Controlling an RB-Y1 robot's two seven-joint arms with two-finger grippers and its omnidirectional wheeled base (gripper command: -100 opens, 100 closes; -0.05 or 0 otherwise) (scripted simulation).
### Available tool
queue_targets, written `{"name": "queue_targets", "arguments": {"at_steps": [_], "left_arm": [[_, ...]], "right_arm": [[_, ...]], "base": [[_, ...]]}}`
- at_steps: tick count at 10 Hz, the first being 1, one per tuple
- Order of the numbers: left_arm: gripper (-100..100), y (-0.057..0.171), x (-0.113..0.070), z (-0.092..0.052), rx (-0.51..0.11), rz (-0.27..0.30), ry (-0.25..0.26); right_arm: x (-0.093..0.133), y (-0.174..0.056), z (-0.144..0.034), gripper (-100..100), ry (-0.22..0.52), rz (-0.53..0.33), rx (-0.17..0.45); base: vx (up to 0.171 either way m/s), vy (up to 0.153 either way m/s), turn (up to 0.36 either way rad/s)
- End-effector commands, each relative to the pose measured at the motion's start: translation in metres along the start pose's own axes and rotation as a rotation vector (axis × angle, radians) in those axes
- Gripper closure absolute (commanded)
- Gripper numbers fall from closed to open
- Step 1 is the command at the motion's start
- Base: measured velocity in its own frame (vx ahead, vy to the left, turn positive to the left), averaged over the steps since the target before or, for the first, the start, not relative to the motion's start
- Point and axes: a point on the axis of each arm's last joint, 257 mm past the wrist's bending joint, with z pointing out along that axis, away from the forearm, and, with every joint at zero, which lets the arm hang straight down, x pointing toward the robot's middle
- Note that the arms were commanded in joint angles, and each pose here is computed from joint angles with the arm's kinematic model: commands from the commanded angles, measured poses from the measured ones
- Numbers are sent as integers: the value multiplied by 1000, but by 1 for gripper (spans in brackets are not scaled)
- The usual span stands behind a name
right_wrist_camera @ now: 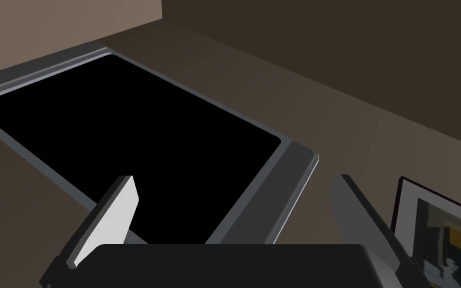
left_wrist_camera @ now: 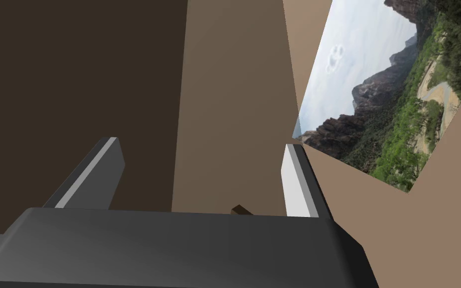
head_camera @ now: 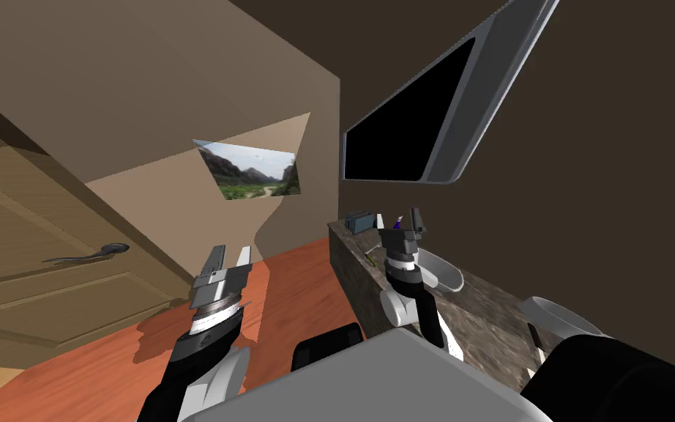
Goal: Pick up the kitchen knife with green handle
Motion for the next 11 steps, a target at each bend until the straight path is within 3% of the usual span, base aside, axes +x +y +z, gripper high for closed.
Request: {"name": "queue_targets", "arguments": {"at_steps": [1,6,11], "left_arm": [[0,0,0,0,0,0,0],[0,0,0,0,0,0,0],[0,0,0,0,0,0,0]], "right_arm": [[1,-7,-4,-100,27,-16,26],[-10,-53,-37,-100,126,-131,194],[-55,-107,-97,-100,229,-322,434]], "base": [[23,10,44],[87,23,88],[150,30,146]]}}
